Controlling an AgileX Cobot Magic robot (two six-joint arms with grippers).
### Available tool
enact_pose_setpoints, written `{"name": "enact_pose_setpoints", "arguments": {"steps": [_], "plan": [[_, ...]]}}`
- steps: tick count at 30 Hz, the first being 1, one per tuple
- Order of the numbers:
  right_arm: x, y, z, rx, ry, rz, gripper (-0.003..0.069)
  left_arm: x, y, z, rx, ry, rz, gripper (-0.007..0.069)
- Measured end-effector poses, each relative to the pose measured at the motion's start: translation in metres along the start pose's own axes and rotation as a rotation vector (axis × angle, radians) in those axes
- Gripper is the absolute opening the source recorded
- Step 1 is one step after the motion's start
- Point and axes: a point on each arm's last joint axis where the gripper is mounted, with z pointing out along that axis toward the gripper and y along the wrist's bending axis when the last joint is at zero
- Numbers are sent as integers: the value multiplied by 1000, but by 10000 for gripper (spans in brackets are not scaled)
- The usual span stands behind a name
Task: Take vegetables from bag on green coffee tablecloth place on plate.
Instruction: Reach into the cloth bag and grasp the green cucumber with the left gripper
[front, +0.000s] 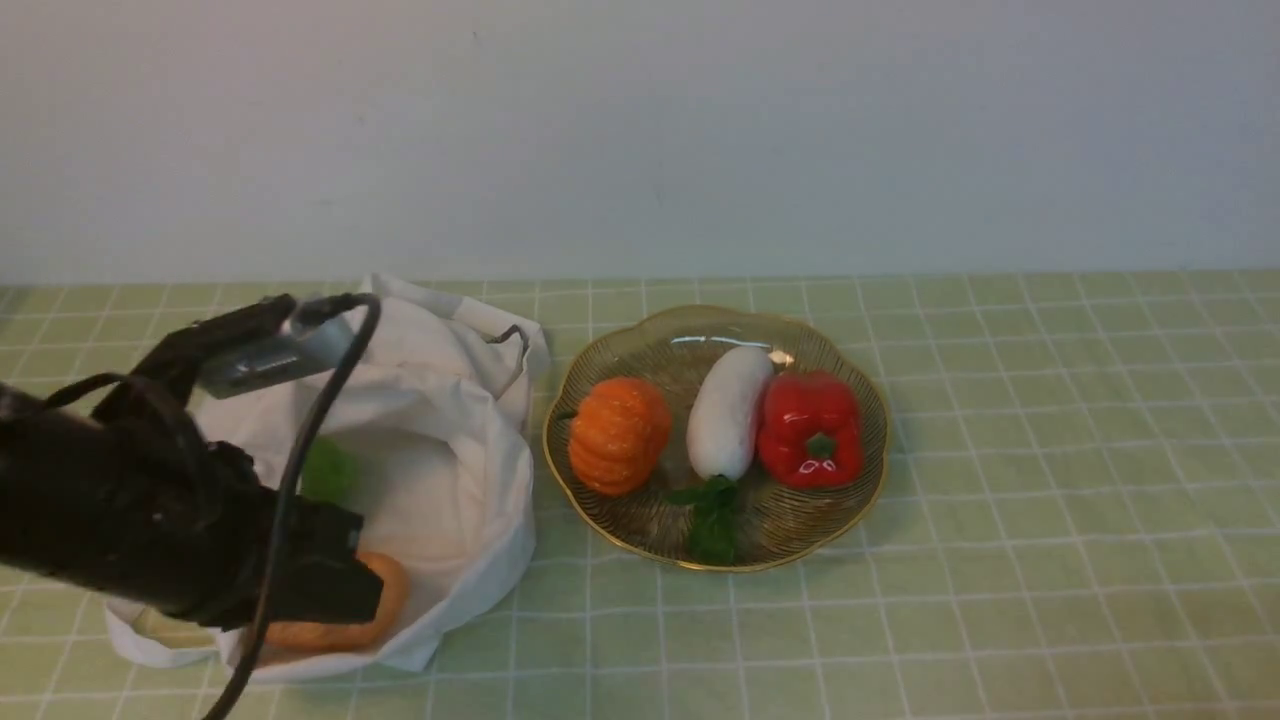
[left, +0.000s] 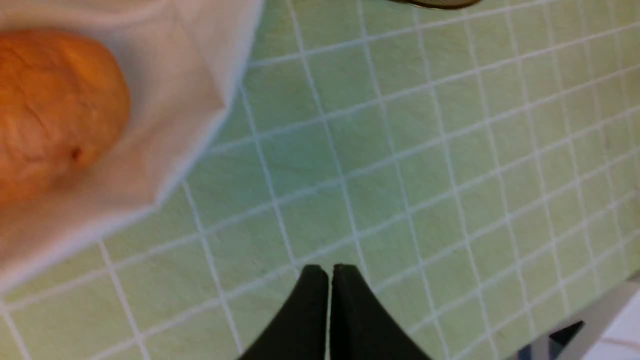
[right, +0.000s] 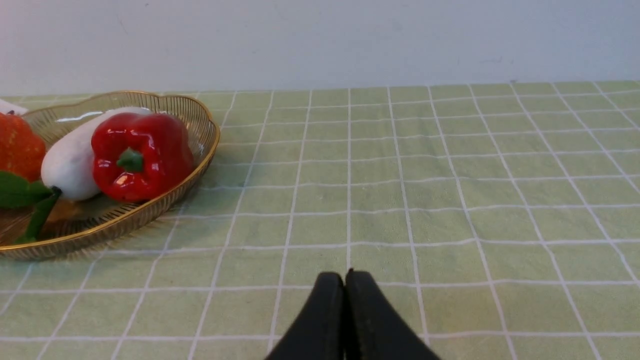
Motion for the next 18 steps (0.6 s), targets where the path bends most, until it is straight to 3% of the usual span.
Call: {"name": "enact_pose_setpoints", "arguments": {"steps": [9, 12, 18], "plan": [[0, 0, 0, 0, 0, 0, -15, -49, 44, 38, -293, -115, 4, -4], [0, 0, 0, 0, 0, 0, -15, -56, 52, 43, -345, -137, -21, 0], [0, 0, 0, 0, 0, 0, -15, -64, 69, 49, -476, -110, 1, 97]]}}
